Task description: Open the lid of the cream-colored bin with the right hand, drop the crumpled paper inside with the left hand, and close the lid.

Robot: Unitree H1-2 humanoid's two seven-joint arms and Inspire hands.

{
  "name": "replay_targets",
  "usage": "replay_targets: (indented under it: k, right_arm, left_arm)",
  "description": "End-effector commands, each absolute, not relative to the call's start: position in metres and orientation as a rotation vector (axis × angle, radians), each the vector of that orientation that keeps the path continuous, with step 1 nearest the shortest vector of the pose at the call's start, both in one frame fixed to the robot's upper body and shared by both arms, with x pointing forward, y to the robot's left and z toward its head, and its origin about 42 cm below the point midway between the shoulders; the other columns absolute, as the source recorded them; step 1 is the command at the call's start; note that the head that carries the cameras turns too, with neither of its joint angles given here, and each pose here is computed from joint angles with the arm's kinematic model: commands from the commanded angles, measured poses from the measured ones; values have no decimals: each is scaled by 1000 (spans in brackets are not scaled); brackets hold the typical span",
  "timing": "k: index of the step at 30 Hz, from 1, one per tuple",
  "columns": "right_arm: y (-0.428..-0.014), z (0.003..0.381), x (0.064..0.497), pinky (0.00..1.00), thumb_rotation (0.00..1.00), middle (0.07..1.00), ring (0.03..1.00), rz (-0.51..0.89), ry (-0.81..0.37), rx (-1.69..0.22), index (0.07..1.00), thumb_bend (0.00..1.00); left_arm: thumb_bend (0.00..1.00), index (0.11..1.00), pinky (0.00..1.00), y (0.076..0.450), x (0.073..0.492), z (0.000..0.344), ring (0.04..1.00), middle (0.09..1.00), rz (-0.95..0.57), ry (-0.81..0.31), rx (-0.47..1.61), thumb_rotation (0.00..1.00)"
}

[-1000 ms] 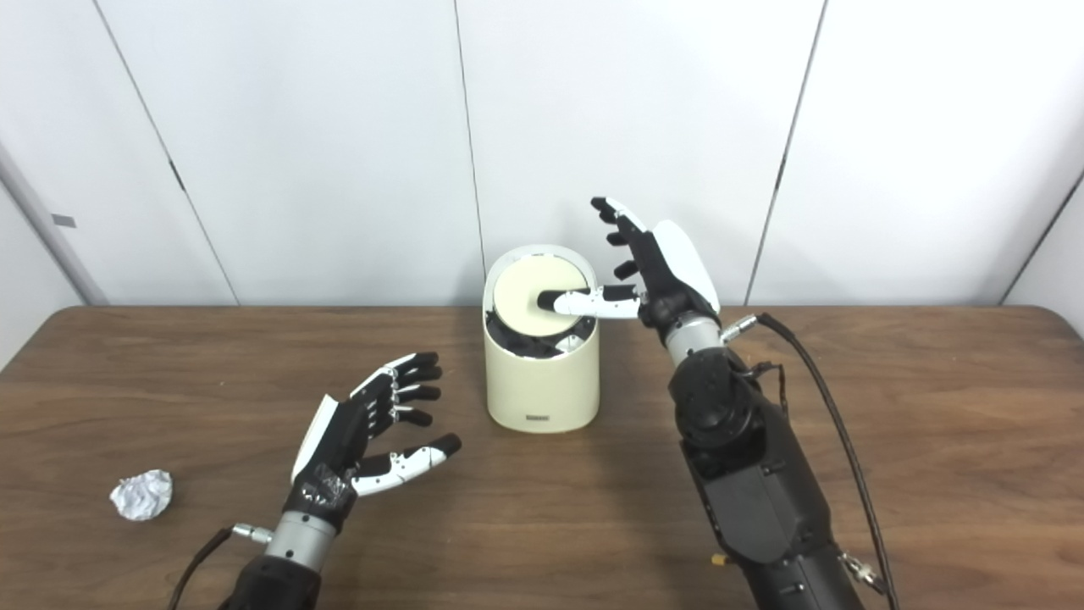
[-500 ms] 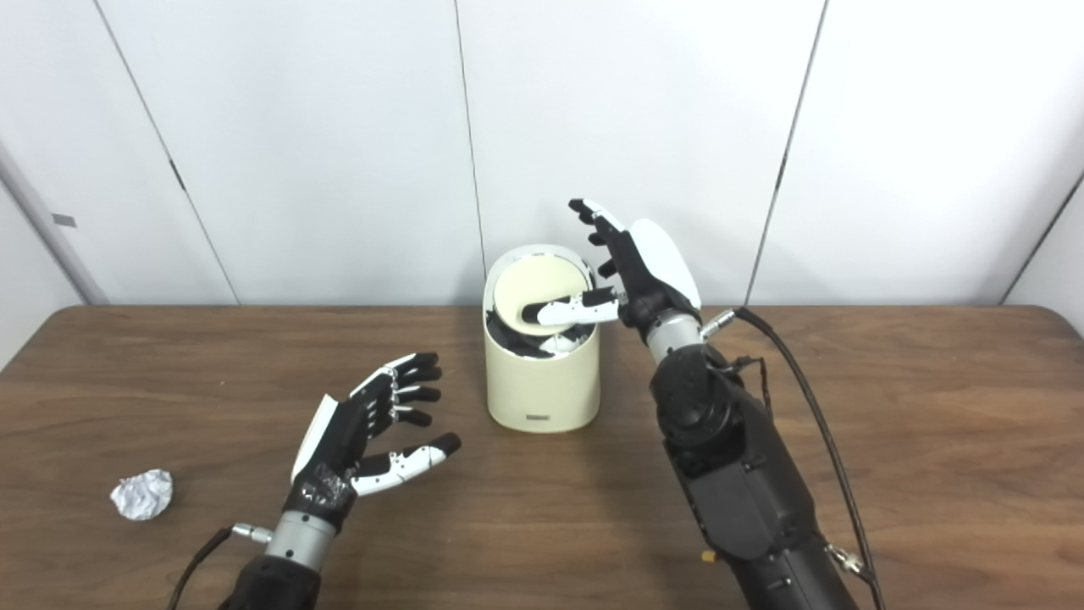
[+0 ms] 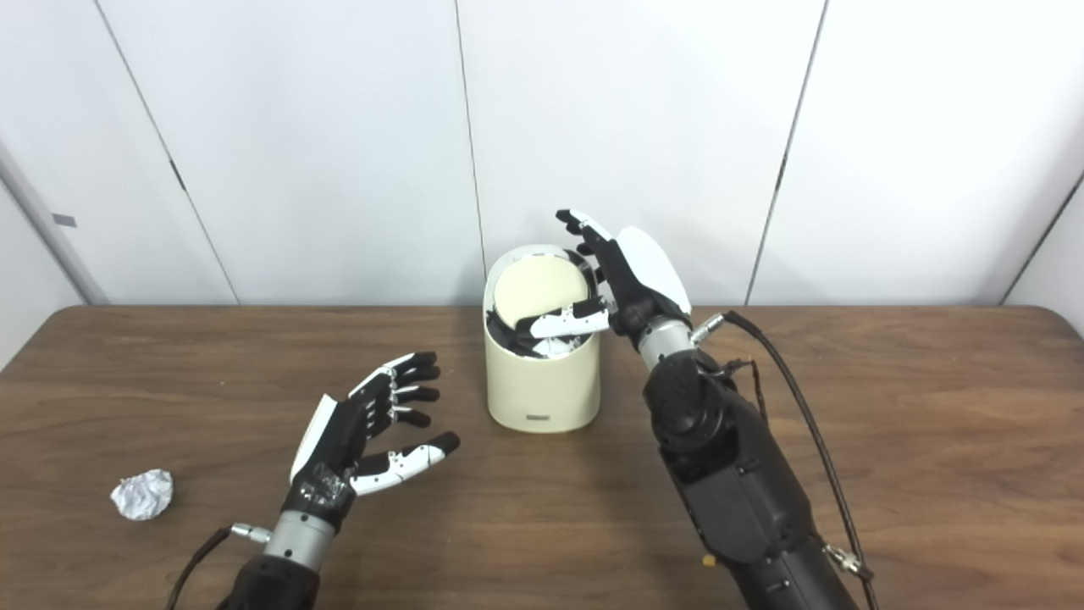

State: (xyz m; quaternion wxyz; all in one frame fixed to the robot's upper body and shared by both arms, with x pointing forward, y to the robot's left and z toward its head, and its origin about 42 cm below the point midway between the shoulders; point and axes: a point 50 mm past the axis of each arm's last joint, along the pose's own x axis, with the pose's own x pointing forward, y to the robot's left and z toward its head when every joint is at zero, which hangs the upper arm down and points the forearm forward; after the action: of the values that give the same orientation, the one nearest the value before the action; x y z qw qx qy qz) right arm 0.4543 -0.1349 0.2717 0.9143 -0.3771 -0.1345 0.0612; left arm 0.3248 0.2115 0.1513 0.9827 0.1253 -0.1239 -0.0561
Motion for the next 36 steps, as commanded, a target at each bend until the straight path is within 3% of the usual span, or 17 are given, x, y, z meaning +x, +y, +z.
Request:
replay_targets:
  k: [1,9,26,36]
  right_arm:
    - [-136,292,457,683,187,889,835,103,-354,-794,893,928]
    - [-139,282,458,680,120,895,834,96,-329,-809,896,742]
    - [-143,275,463,629,209,892,809,69,-264,-774,888,596]
    - [-145,260,463,594,78,872,763,65,-185,-738,871,492]
  left_arm:
    - [694,835,637,212,326,166,745,809,-108,-308,251,150]
    - [684,835,631,214,325,166,741,812,-106,-311,259,156]
    - [688,835,626,215,323,166,741,814,-105,-307,255,151]
    - [681,834,610,217,323,169,743,812,-110,-312,259,140]
